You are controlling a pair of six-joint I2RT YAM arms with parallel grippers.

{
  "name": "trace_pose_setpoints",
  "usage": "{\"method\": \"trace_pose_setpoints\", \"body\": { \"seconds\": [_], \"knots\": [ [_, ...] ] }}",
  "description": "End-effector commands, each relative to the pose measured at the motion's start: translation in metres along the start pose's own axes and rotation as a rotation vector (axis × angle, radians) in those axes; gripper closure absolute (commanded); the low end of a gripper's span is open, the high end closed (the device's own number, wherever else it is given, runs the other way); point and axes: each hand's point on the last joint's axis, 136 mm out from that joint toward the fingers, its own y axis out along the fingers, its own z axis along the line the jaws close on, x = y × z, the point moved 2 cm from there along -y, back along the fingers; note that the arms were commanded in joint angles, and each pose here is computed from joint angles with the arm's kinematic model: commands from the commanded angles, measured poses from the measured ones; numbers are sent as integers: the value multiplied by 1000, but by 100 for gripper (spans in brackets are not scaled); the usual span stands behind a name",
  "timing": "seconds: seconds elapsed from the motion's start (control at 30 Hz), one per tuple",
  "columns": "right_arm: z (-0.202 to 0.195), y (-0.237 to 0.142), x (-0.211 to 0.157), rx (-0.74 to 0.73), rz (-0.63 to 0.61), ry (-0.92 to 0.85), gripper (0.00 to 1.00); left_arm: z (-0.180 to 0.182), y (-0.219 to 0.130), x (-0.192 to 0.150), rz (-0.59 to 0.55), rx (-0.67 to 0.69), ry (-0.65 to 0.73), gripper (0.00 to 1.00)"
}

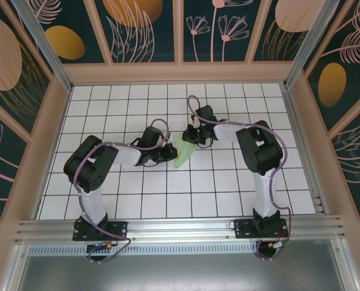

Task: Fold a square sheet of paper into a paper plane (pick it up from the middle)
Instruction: Fourth fold the wing at the center of the table.

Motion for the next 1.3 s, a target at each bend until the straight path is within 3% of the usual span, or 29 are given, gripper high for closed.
{"method": "trace_pose_setpoints", "body": {
  "seconds": [0.0,0.27,0.57,0.8,1.0,1.27],
  "knots": [
    [-24,-1,37,-95,-115,8,93,64,1,-35,87,241,-74,97],
    [-44,2,53,-121,-133,55,93,63,0,-35,86,236,-74,97],
    [-2,-41,73,-53,-223,-13,92,61,1,-32,78,229,-74,97],
    [31,-38,15,20,-120,-66,93,58,1,-29,69,219,-72,97],
    [34,-30,-32,55,-37,-37,95,56,-1,-28,61,216,-67,97],
    [24,-13,-59,53,57,-19,97,52,-1,-24,52,200,-64,98]
  ]
}}
